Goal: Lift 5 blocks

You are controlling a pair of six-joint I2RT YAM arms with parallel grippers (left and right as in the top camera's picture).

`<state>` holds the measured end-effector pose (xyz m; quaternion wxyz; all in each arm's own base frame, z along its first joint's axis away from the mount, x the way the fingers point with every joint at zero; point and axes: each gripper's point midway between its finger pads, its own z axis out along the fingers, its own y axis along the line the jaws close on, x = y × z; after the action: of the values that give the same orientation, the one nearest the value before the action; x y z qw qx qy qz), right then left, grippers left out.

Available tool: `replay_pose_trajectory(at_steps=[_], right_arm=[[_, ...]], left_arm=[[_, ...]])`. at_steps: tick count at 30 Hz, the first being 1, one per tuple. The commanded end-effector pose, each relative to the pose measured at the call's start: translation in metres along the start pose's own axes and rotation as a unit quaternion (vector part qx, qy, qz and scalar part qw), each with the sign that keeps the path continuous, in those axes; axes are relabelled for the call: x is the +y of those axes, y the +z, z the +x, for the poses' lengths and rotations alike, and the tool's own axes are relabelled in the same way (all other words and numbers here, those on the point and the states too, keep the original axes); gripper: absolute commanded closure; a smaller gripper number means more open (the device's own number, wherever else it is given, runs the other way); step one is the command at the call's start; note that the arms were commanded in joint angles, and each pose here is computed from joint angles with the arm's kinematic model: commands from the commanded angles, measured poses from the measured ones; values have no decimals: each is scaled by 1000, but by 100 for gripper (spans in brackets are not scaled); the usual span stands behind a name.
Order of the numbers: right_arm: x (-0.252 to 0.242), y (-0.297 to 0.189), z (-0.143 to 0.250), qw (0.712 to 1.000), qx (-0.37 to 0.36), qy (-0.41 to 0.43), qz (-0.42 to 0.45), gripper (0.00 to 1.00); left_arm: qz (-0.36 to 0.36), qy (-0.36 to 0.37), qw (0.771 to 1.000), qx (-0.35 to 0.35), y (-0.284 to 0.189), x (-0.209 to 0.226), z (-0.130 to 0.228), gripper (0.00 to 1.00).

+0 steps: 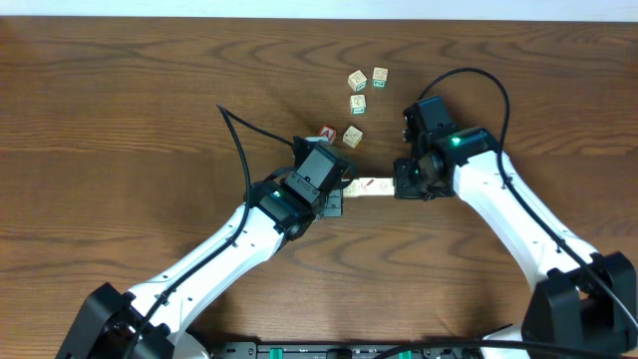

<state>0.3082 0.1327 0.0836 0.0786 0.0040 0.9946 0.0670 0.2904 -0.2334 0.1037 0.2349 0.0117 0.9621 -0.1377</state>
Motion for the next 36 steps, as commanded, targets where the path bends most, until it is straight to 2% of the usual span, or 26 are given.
replay_pose_trajectory(at_steps=[1, 24, 36], right_arm=[[106, -14, 36, 963, 98, -32, -248, 99], [120, -29, 39, 942, 121, -23, -312, 99], [110, -51, 32, 942, 94, -18, -322, 99]], left_arm=[[168, 23, 984, 48, -20, -81, 16, 93], [168, 16, 984, 53, -15, -82, 17, 93], [169, 16, 984, 51, -15, -83, 16, 93]])
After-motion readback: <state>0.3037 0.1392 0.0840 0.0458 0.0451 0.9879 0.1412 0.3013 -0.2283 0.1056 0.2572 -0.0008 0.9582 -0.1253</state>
